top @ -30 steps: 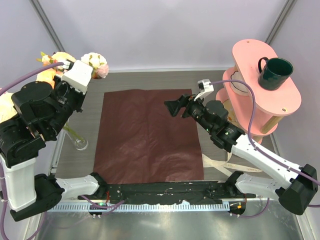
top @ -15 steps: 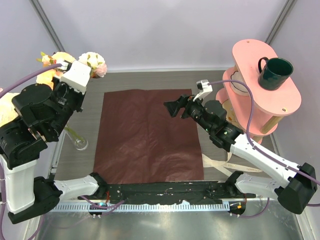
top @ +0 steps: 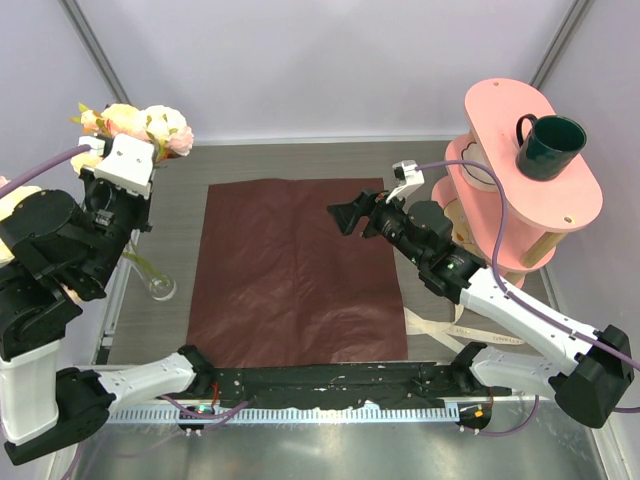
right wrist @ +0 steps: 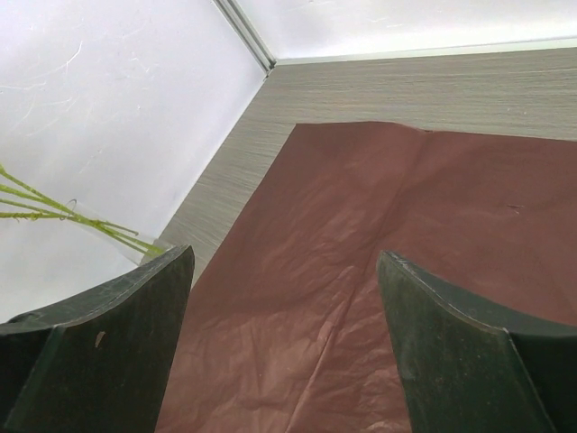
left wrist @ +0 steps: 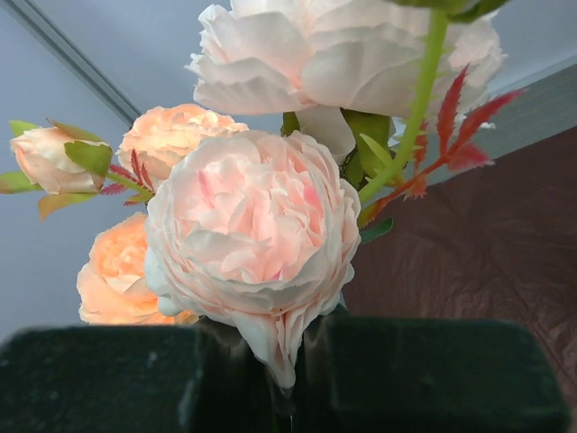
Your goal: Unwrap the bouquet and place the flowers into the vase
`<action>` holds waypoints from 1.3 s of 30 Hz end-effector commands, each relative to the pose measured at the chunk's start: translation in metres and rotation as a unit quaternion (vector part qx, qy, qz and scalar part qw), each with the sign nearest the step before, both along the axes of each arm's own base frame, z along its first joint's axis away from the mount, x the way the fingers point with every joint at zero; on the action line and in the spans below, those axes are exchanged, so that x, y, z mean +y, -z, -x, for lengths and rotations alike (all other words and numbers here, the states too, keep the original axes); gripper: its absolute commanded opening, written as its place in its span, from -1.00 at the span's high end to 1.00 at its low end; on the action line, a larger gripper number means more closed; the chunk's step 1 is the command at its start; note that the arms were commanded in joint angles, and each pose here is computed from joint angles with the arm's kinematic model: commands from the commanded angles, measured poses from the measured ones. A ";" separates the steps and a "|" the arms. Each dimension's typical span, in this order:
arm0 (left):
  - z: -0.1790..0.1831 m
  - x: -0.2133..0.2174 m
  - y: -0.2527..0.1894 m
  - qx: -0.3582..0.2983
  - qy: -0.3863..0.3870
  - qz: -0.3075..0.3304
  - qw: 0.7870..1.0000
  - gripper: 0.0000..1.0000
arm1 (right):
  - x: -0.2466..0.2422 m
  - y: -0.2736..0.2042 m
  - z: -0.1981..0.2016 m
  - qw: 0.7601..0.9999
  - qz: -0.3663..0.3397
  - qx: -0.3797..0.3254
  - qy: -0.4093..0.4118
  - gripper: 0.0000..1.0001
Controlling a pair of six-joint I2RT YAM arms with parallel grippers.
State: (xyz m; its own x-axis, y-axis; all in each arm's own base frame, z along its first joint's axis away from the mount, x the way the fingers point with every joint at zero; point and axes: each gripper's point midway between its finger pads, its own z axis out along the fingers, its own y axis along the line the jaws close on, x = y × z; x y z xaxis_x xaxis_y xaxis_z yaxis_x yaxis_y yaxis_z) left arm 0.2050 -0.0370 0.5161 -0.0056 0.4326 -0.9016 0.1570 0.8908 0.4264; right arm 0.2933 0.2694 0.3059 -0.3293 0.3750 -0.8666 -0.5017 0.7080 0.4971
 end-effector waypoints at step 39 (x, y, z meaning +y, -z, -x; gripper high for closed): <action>-0.008 0.022 -0.006 -0.057 -0.091 0.076 0.991 1.00 | -0.002 -0.010 -0.001 1.000 -0.023 -0.015 -0.003 -0.76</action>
State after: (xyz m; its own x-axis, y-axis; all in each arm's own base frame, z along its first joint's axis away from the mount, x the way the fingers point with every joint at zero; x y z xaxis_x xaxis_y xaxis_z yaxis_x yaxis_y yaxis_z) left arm 0.2142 -0.0183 0.5107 -0.0155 0.3529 -0.9355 -0.0231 0.9353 0.3532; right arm 0.2938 0.2674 0.2950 -0.3484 0.3676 -0.8623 -0.4942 0.7097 0.5022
